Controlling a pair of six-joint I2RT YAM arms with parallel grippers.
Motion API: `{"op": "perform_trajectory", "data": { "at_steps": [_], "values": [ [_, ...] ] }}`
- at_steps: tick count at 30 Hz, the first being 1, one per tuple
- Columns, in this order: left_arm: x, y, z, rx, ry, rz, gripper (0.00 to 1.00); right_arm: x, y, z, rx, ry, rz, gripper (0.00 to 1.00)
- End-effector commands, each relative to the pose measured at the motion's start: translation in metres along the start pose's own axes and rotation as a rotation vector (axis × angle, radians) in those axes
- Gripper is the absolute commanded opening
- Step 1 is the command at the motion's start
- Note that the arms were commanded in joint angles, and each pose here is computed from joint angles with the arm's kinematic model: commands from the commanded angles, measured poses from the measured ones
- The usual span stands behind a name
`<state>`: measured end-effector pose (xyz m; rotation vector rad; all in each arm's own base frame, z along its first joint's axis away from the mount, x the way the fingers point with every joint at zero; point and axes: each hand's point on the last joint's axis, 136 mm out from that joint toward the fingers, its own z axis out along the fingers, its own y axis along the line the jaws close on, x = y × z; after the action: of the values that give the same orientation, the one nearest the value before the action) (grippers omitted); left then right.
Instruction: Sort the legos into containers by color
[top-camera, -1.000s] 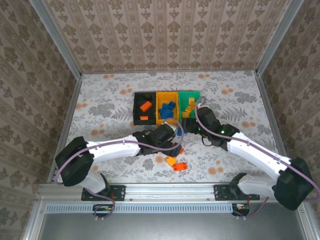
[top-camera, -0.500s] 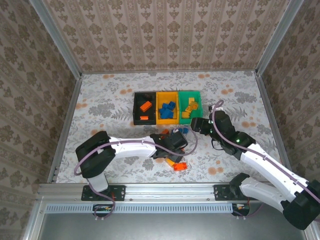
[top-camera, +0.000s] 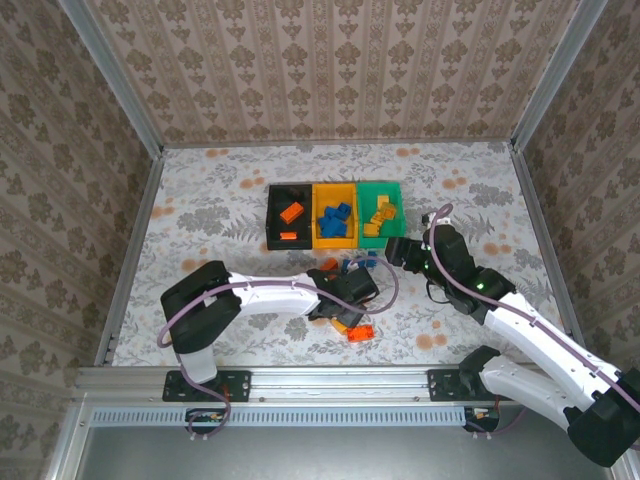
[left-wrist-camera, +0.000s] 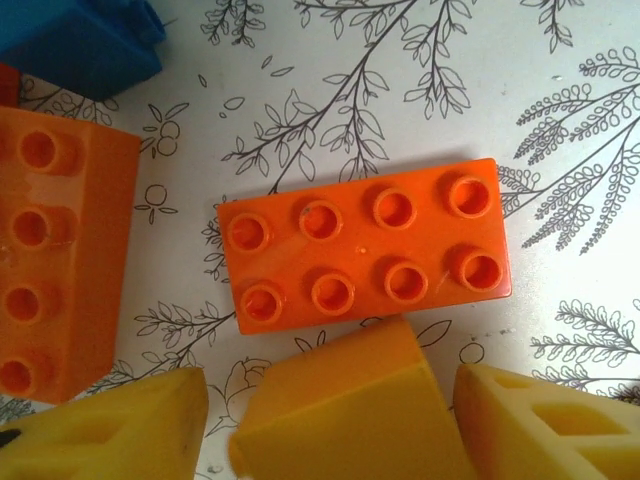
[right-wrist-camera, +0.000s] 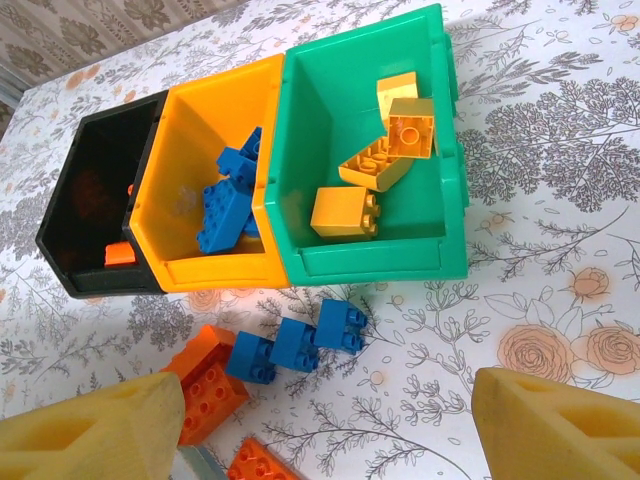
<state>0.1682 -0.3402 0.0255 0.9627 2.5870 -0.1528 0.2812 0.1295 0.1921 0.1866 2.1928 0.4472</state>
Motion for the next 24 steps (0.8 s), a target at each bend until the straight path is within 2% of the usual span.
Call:
{"op": "perform_trajectory", "data": {
  "at_steps": [1,7,12,16,20,24],
  "values": [
    [0.003,0.001,-0.002,-0.018,0.001,0.007,0.61,0.001,-0.006,-0.002,0.019,0.001,0.013,0.77],
    [-0.007,0.002,-0.019,0.004,-0.057,-0.006,0.44,0.001,-0.007,-0.001,0.027,-0.001,0.026,0.77],
    [-0.030,0.009,-0.051,0.031,-0.159,-0.038,0.42,0.005,-0.013,0.002,0.049,0.005,0.038,0.78],
    [-0.075,0.025,-0.079,0.089,-0.283,-0.099,0.42,0.009,-0.019,0.005,0.067,0.009,0.049,0.77],
    [-0.138,0.040,-0.100,0.132,-0.411,-0.128,0.42,0.016,-0.024,0.008,0.085,0.027,0.054,0.77],
    [-0.194,0.053,-0.099,0.152,-0.472,-0.144,0.42,0.022,-0.027,0.011,0.092,0.044,0.061,0.78]
  ]
}}
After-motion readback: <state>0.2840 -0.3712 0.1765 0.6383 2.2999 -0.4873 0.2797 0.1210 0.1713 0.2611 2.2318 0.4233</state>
